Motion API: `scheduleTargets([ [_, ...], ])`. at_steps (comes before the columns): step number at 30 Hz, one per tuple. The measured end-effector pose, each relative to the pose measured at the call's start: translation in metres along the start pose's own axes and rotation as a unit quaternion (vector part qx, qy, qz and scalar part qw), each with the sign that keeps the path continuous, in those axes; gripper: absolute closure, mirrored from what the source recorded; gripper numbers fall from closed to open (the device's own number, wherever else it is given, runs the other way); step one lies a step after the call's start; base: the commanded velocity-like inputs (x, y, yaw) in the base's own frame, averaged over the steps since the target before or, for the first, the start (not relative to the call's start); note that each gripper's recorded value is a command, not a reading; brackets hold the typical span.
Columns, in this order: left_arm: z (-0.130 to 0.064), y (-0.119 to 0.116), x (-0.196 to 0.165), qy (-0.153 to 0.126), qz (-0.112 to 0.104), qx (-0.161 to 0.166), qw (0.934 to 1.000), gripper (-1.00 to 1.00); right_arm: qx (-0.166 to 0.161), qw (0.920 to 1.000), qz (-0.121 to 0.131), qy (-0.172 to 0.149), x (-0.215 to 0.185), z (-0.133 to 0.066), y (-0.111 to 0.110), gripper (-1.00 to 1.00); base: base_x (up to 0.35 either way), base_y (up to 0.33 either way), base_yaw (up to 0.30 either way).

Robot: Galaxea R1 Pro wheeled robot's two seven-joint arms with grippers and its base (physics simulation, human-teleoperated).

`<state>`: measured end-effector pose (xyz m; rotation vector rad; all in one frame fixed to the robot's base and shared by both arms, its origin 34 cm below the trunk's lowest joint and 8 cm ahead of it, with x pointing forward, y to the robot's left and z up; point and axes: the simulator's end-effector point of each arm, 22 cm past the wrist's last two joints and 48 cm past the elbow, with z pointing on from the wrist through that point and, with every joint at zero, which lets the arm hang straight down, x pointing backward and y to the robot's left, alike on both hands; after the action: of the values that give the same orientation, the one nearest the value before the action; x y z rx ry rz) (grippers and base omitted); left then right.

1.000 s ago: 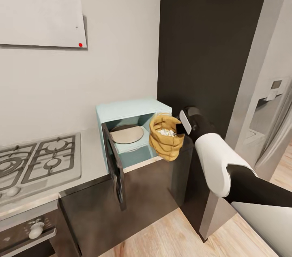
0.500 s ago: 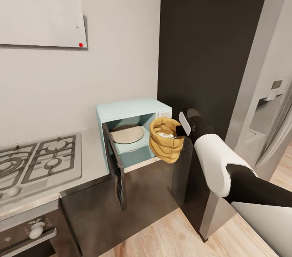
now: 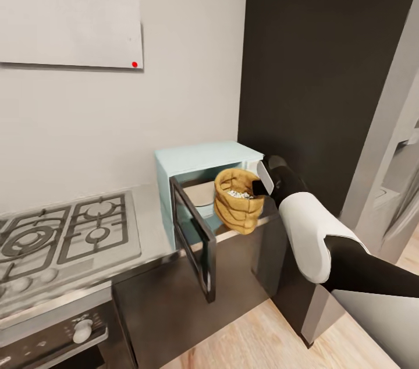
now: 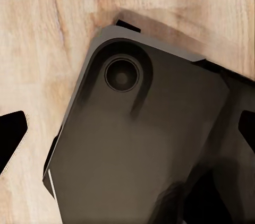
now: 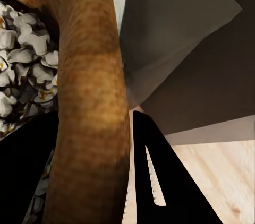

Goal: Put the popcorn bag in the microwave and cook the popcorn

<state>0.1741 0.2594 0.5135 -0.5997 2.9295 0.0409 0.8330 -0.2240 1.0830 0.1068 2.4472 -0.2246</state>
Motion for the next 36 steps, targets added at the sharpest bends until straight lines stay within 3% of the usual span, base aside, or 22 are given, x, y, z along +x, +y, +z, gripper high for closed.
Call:
scheduleTargets([
  [20,0.0,0.0,0.0,0.0,-0.001,-0.001,1.0,-1.0,-0.001,1.0,0.0,0.001,0.001,0.0,0.001,1.0,0.0,0.059,0.0],
  [25,0.0,0.0,0.0,0.0,-0.001,-0.001,1.0,-1.0,-0.002,0.9995,-0.013,0.028,0.021,0.012,0.007,1.0,0.0,0.0,0.0],
  [36,0.0,0.001,0.0,0.0,-0.001,-0.001,1.0,-1.0,-0.001,0.9994,-0.014,0.03,0.023,0.013,0.007,1.0,0.024,0.0,0.0],
])
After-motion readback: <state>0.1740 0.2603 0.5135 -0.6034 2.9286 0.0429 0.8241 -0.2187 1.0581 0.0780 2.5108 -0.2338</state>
